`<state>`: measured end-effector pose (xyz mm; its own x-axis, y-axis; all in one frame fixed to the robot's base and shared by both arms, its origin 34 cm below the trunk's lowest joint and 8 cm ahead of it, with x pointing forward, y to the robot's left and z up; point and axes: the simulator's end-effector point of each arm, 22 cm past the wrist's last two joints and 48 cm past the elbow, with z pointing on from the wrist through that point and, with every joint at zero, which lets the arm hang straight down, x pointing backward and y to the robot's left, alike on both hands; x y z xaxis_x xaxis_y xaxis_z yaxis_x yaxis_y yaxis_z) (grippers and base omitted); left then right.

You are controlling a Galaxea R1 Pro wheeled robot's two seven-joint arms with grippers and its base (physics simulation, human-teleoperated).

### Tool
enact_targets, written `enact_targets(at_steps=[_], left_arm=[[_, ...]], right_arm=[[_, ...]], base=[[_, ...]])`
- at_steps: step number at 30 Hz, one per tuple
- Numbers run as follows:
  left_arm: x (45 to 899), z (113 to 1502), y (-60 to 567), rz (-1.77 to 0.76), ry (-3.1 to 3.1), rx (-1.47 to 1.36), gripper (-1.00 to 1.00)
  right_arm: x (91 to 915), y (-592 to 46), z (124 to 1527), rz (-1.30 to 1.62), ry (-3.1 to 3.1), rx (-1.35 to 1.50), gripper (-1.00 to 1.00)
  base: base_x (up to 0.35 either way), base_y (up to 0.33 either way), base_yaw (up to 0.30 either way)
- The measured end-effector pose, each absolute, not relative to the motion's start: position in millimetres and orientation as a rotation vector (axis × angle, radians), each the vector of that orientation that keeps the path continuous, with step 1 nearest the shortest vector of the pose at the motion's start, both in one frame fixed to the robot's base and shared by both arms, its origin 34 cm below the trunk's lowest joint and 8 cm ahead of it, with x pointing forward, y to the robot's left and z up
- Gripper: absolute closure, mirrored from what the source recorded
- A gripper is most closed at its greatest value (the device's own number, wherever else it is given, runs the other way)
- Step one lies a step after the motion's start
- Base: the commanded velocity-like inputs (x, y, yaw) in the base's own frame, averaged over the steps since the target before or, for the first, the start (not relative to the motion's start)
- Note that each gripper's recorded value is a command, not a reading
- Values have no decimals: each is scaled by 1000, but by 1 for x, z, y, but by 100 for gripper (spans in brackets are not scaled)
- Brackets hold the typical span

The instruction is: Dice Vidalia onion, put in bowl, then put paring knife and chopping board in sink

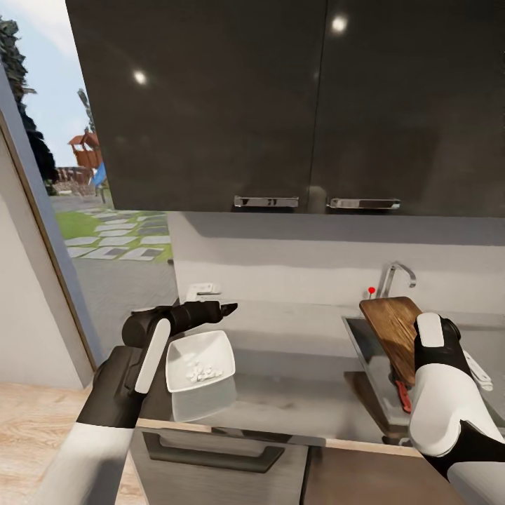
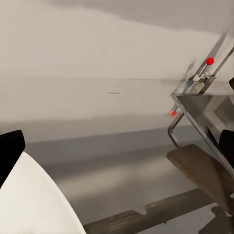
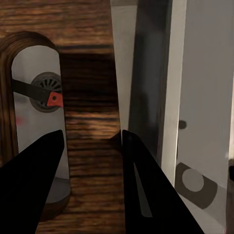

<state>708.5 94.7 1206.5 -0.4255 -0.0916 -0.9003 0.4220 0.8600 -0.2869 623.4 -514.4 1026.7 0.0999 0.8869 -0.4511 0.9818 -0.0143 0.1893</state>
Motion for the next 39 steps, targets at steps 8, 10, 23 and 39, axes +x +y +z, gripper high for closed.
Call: enact_targets(at_steps=[8,10,23,39], left_arm=[[709,1207,95,-583,1933,244,-100],[709,1207,95,-583,1933,245,-100],[709,1207,95,-583,1933,245,-100],[708,1207,95,-583,1932,244,-100]], right_arm=[[623,-514,1027,-282,1822,1938,100],[623,-514,1027,-282,1822,1939,100],[622,-514,1023,-266,1821,1959,100],[622,-512,1023,-265,1825,1954,100]], base=[[0,0,-41],[0,0,-191],[0,0,-143],[59,0,-27]])
